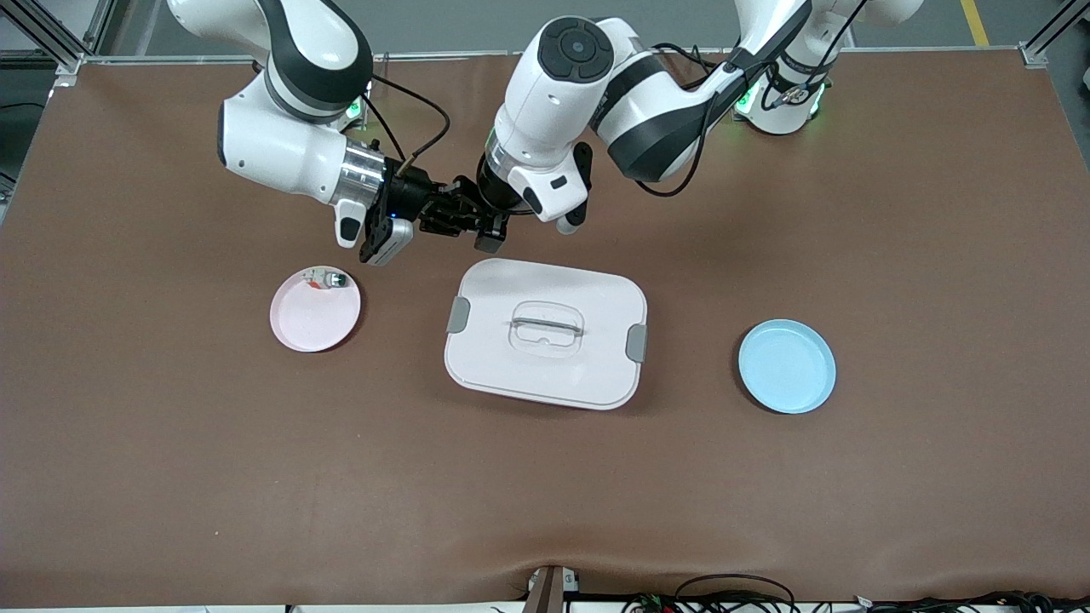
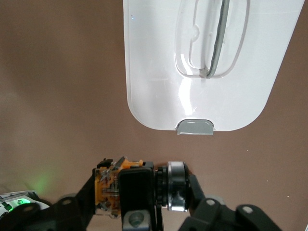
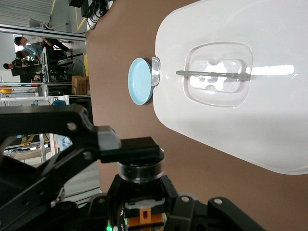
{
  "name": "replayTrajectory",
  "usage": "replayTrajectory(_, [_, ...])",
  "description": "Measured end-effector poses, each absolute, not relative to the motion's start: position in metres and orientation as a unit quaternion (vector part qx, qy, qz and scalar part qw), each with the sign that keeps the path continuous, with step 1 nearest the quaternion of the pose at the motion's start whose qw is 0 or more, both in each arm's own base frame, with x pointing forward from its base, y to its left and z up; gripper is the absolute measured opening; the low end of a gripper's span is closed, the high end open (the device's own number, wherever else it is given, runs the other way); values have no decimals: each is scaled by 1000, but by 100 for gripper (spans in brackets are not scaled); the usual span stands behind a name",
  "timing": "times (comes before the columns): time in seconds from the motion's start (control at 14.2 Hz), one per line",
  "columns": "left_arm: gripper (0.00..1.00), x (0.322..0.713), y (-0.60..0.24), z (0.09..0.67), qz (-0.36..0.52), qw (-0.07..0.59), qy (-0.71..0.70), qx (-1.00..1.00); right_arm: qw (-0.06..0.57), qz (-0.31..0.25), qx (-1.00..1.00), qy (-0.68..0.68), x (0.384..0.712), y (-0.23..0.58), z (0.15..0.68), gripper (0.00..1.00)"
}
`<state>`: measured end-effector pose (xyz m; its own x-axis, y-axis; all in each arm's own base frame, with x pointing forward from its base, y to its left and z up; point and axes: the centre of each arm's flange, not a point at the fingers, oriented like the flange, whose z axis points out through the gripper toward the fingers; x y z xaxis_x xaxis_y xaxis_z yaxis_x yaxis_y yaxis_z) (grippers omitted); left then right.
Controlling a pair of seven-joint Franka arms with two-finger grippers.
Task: Transfer orange switch to right arm and place
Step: 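Close the right gripper on the switch and open the left gripper, then carry the switch to the white plate while the left gripper withdraws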
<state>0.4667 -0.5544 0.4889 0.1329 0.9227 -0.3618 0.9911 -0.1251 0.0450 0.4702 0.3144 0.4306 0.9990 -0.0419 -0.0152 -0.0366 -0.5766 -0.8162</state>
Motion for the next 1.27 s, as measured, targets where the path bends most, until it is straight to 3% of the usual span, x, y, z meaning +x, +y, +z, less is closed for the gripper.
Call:
replayTrajectory(0.14, [100,466,-554,490,-123,133,647,741,459,-5,-888,18,472,316,430,36])
replayTrajectory(0.42, [100,478,-535,508,-115,120,646,745,431,-45,-899,-68,483,317,428,36])
replayTrajectory(0.77, [100,505,-476,555,-51,121,581,804,284,-90,-918,-261,509,278,405,36])
replayTrajectory(1.27, [100,551,-356,577,-16,43,430,902,105,-47,-862,-493,536,193,372,36])
